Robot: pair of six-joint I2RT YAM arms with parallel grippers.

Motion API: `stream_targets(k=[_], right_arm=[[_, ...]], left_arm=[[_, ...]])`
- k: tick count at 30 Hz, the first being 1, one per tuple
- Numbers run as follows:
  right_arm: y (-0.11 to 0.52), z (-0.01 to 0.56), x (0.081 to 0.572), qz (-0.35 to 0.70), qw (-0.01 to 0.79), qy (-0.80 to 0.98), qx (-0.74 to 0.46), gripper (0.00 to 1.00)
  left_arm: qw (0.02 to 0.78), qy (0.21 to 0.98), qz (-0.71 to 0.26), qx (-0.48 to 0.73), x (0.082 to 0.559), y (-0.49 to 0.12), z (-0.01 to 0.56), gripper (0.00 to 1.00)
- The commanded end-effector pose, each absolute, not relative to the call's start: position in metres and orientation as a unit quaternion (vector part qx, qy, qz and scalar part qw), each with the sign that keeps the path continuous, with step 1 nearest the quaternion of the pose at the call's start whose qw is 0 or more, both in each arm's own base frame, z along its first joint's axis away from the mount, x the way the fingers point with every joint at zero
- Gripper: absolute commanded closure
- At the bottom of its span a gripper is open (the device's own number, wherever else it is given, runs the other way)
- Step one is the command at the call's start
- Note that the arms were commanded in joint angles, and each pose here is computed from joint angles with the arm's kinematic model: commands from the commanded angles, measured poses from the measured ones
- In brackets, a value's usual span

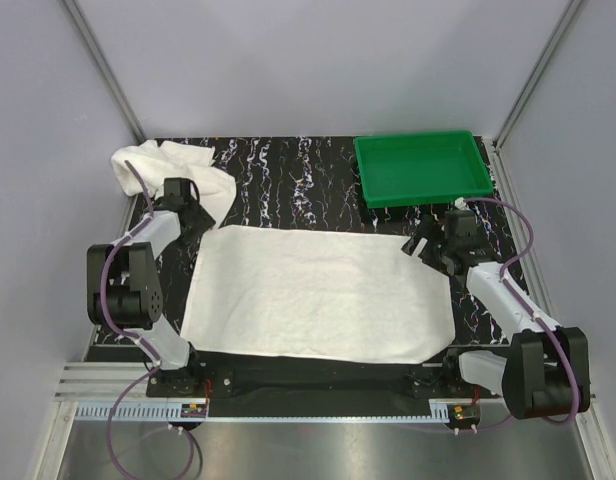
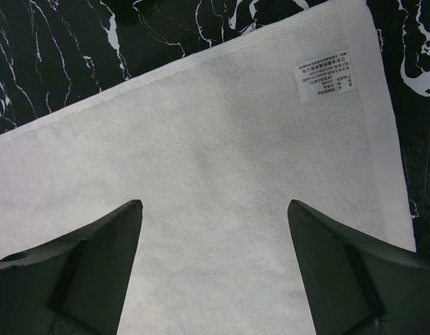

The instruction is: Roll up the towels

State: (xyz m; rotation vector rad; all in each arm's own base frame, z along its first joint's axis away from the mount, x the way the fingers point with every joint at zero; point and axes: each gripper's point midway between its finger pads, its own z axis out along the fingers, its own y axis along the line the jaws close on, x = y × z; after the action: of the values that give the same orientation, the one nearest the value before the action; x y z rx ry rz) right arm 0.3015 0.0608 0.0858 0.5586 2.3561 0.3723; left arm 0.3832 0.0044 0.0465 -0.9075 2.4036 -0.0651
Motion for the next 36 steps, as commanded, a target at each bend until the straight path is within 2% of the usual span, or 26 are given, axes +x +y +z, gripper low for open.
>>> stream_targets(k=[1,4,9,11,16,22,24,29,31,36], right_arm=[[0.066,0.105,0.321,0.161,0.370,0.894,0.195,0.08],[0.066,0.104,0.321,0.161,0.363,0.896,0.197,0.07],[0.059,0.117,0.324,0.142,0.372,0.893,0.208,0.04],[0.050,0.128,0.326,0.126,0.392,0.883,0.223,0.00],[0.054,0.143,0.332,0.148,0.416,0.868,0.226,0.00],[0.077,0.127,0.332,0.178,0.376,0.887,0.198,0.00],[0.081,0.124,0.330,0.177,0.373,0.891,0.190,0.00],[0.094,0.123,0.325,0.186,0.369,0.894,0.177,0.00],[0.098,0.124,0.324,0.195,0.364,0.895,0.171,0.00],[0.090,0.107,0.318,0.168,0.352,0.905,0.172,0.00]], left_arm=[[0.333,0.858,-0.019,-0.391,0.397,0.036,0.084,0.34],[0.339,0.857,-0.021,-0.388,0.388,0.035,0.097,0.34],[0.307,0.848,-0.018,-0.431,0.321,0.030,0.079,0.35],[0.320,0.837,-0.026,-0.444,0.300,0.028,0.086,0.35],[0.307,0.835,-0.031,-0.455,0.245,0.021,0.083,0.35],[0.237,0.854,-0.034,-0.462,0.197,0.002,0.073,0.36],[0.218,0.868,-0.023,-0.446,0.185,-0.009,0.066,0.32],[0.151,0.877,0.004,-0.457,0.168,-0.022,0.037,0.29],[0.121,0.880,0.059,-0.455,0.159,-0.010,0.024,0.29],[0.133,0.873,0.086,-0.462,0.174,0.010,0.022,0.29]])
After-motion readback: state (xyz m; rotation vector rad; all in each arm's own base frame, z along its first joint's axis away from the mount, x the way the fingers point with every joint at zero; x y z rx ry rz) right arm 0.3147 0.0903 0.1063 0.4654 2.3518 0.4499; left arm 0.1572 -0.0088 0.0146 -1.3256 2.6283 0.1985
